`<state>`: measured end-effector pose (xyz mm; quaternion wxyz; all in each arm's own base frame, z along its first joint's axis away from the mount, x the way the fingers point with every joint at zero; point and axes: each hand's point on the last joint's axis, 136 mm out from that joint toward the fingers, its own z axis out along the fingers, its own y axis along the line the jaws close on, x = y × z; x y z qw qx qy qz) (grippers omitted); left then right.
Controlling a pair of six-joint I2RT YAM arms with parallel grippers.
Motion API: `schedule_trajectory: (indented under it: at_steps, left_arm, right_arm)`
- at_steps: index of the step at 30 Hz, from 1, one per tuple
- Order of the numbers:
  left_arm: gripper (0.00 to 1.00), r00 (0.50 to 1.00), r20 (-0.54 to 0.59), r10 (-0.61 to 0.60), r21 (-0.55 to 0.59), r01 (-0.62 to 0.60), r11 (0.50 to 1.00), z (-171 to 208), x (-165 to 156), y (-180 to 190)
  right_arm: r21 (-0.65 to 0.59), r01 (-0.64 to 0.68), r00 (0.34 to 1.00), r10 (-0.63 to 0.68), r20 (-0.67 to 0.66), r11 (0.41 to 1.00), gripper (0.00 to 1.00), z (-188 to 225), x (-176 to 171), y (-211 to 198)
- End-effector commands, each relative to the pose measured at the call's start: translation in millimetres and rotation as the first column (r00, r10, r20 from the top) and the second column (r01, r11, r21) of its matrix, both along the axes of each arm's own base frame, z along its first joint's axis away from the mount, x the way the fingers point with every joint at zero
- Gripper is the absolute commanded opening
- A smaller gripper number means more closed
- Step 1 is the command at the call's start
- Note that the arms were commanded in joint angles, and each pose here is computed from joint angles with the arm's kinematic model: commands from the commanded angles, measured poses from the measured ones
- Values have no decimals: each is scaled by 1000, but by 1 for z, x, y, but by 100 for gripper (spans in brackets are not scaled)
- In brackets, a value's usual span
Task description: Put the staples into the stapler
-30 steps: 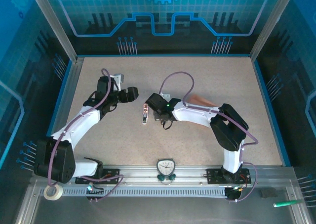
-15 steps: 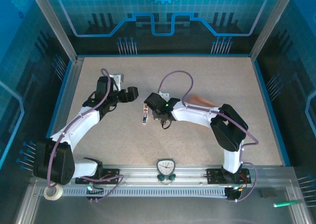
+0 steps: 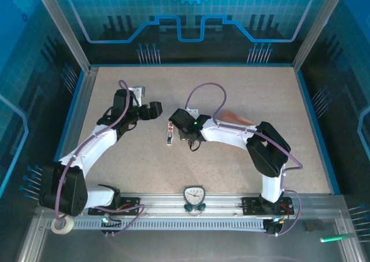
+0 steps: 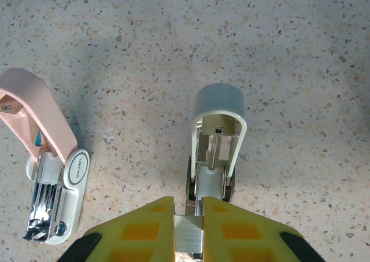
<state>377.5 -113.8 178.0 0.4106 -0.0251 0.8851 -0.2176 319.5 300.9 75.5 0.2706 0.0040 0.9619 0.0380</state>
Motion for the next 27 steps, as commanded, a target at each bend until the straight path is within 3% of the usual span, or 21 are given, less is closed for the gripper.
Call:
schedule_trajectory:
  at_steps: [1, 27]
  left_arm:
    - [87, 1000, 4, -26, 15, 26, 1000, -3, -3, -3]
    - [87, 999, -11, -33, 5, 33, 999, -9, -3, -6]
  right_arm:
    - [-20, 16, 1000, -16, -3, 1000, 16, -6, -8, -4]
    - [-25, 24, 998, -25, -58, 999, 16, -28, -15, -6]
